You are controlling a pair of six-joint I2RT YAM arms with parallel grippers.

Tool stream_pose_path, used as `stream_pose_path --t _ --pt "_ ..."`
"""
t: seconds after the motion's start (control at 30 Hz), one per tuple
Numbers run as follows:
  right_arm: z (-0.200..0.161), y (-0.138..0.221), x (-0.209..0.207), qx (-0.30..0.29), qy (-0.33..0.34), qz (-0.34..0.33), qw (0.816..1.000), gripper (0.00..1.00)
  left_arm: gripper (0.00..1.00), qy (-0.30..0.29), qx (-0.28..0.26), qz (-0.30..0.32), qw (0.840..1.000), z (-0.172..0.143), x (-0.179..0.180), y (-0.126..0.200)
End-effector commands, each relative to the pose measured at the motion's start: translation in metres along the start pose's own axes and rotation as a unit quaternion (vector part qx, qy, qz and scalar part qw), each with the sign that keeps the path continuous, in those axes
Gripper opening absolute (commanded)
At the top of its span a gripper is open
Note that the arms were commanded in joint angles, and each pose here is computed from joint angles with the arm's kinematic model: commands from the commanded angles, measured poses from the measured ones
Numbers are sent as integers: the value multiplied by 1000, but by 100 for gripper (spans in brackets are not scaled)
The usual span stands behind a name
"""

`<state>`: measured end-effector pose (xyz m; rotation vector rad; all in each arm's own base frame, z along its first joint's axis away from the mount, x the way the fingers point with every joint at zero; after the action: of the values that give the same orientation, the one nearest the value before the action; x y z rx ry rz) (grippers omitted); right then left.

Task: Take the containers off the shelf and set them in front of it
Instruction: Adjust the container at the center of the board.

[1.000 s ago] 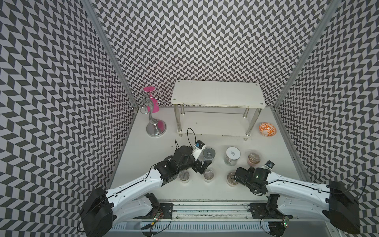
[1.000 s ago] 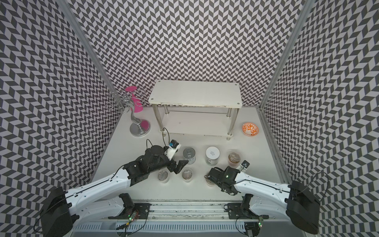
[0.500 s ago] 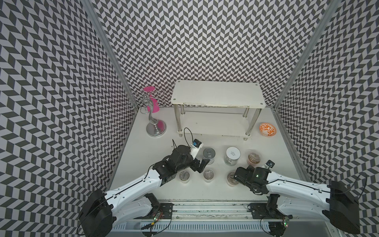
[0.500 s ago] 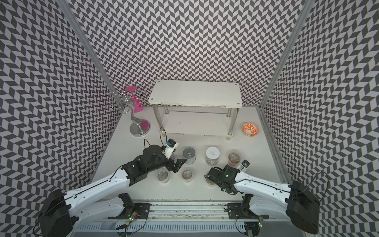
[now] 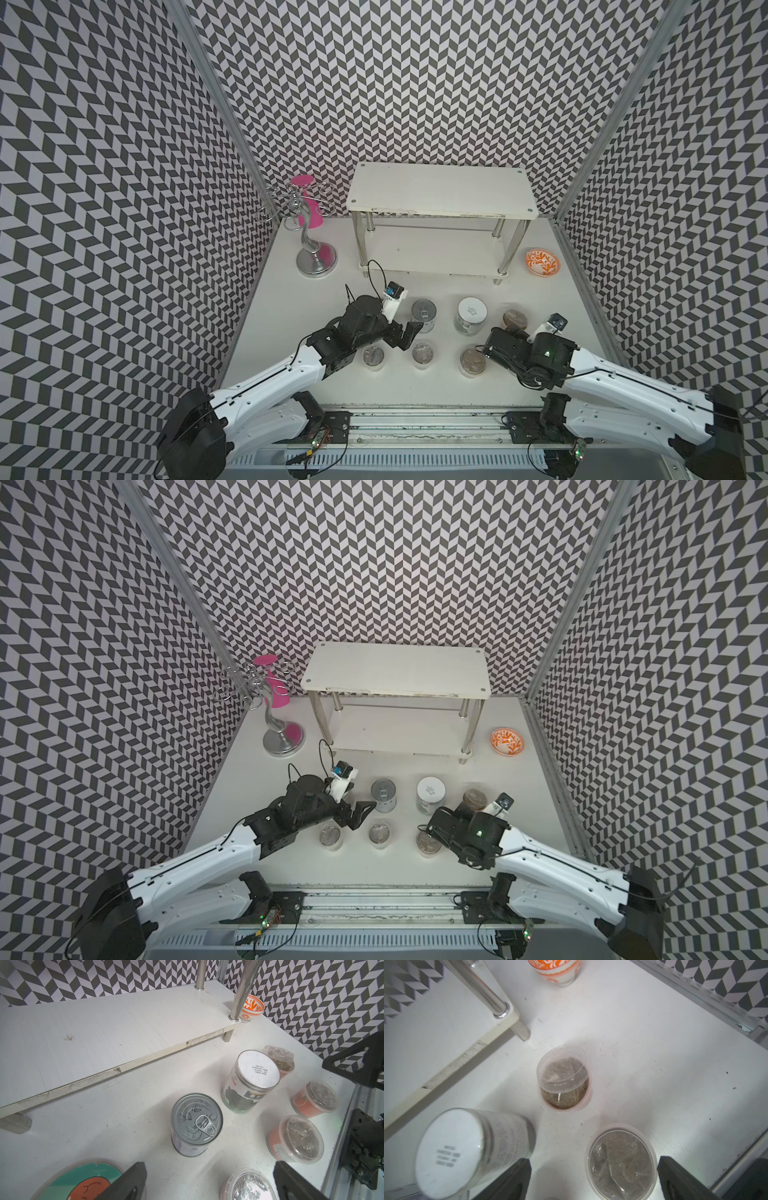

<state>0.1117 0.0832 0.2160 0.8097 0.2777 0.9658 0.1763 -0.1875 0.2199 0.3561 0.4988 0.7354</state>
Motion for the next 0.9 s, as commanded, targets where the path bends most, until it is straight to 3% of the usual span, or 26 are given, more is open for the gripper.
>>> stream_pose_path --t 0.0,0.13,0.27,0.63,0.87 --pt "25 17 3 -70 27 25 997 100 100 3 -21 0 1000 4 1 4" --pt "45 27 9 -103 55 47 992 100 100 4 -24 2 1000 5 1 5" --pt "73 27 17 -108 87 121 983 100 100 4 -27 3 1000 7 1 6" --pt "117 -35 10 -52 138 182 972 99 100 8 -33 6 999 10 0 11" --pt "117 -82 6 -27 139 148 979 100 100 8 -36 12 999 8 1 14"
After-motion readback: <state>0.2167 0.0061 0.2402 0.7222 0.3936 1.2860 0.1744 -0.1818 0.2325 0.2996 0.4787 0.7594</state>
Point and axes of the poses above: each gripper's point midway between its finger pads, its own y axis back along the fingers, its own x axis along the line the jaws close on, z = x × y, the point moved 10 cm from there along y, back along the fingers, and after that the axes turned 7 degrees about y, right-handed, at the moved point
